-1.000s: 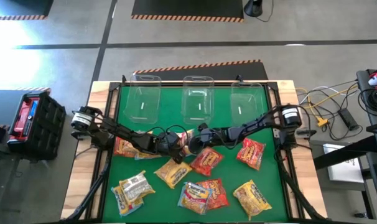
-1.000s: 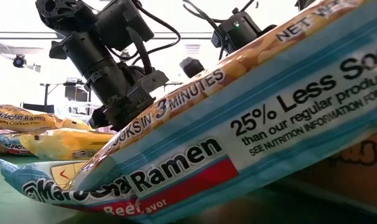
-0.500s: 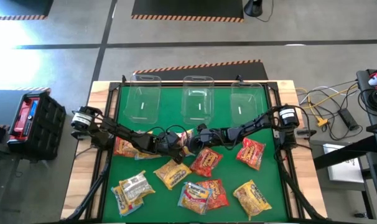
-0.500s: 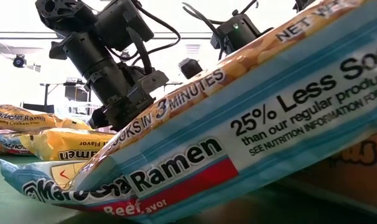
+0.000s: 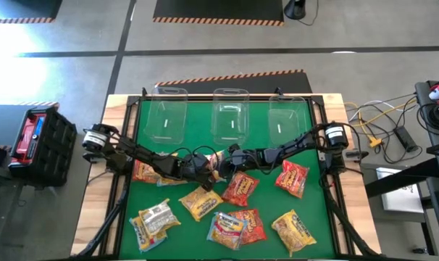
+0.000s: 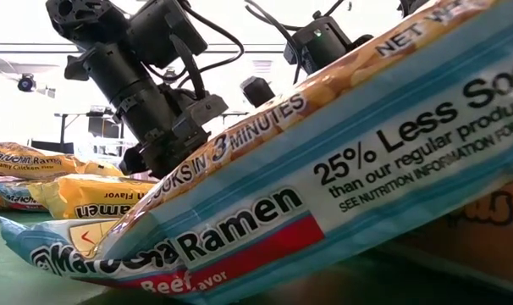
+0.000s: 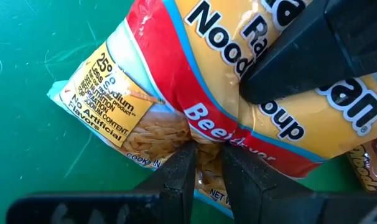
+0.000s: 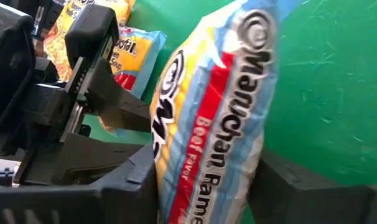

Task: Sort Maruchan noodles
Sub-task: Put the blue noodle pack into the right transparent bin

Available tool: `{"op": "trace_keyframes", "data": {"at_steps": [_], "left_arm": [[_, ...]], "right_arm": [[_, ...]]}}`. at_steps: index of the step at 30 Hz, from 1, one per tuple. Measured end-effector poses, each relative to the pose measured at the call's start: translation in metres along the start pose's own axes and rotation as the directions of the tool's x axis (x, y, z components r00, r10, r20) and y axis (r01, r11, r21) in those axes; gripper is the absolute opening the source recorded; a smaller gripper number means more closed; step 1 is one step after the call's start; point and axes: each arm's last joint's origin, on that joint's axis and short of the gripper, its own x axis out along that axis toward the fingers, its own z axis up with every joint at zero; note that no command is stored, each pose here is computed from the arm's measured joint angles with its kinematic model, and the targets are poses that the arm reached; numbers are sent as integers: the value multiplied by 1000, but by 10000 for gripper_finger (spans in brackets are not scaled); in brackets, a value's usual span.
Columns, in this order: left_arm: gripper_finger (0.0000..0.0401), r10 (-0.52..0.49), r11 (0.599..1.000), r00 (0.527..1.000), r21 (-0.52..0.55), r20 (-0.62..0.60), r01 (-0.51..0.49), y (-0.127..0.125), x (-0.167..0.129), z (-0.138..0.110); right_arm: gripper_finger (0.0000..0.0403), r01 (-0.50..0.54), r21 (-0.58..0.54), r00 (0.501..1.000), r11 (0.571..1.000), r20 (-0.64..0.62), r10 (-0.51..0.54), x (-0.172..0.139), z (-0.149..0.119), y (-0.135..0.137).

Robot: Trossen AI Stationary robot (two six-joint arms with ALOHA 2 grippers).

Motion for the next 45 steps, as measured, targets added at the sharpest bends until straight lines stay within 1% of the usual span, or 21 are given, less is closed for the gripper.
{"op": "trace_keyframes", "data": {"at_steps": [3,9,16,20,23,27,29,31,33,35,39,45], "left_arm": [[59,-6,1000,1000,-3,4,6,-1,-2,1],[59,-37,999,999,-7,17,37,-4,-12,5],[59,-70,997,996,-16,52,70,-5,-31,14],[59,-81,996,992,-29,92,84,-4,-44,20],[59,-108,993,988,-38,114,113,-4,-55,26],[59,-145,988,974,-32,175,152,-4,-73,35],[59,-161,985,967,-25,198,170,-4,-81,39],[59,-161,986,965,-6,206,166,-1,-88,41],[59,-174,984,957,2,233,179,0,-96,44],[59,-159,987,955,16,252,160,2,-102,46],[59,-147,989,947,24,285,146,6,-110,49],[59,-146,989,938,27,314,145,5,-113,52]], "right_arm": [[146,-1,0,1000,1000,-1,1,0,0,0],[151,-18,2,999,1000,-28,18,-3,2,3],[146,-21,-29,999,999,-38,20,-11,8,8],[146,-22,-40,999,999,-42,20,-14,10,10],[146,-34,-57,998,998,-50,32,-18,13,14],[146,-23,-88,998,996,-61,17,-27,17,18],[146,-7,-105,998,994,-66,0,-34,19,20],[146,-30,-119,998,992,-54,24,-41,23,27],[146,-27,-140,998,990,-53,20,-49,27,31],[146,-41,-163,998,986,-46,34,-59,31,37],[146,-51,-222,998,974,-32,44,-89,43,49],[146,17,-321,1000,947,-15,-23,-144,63,51]]}}
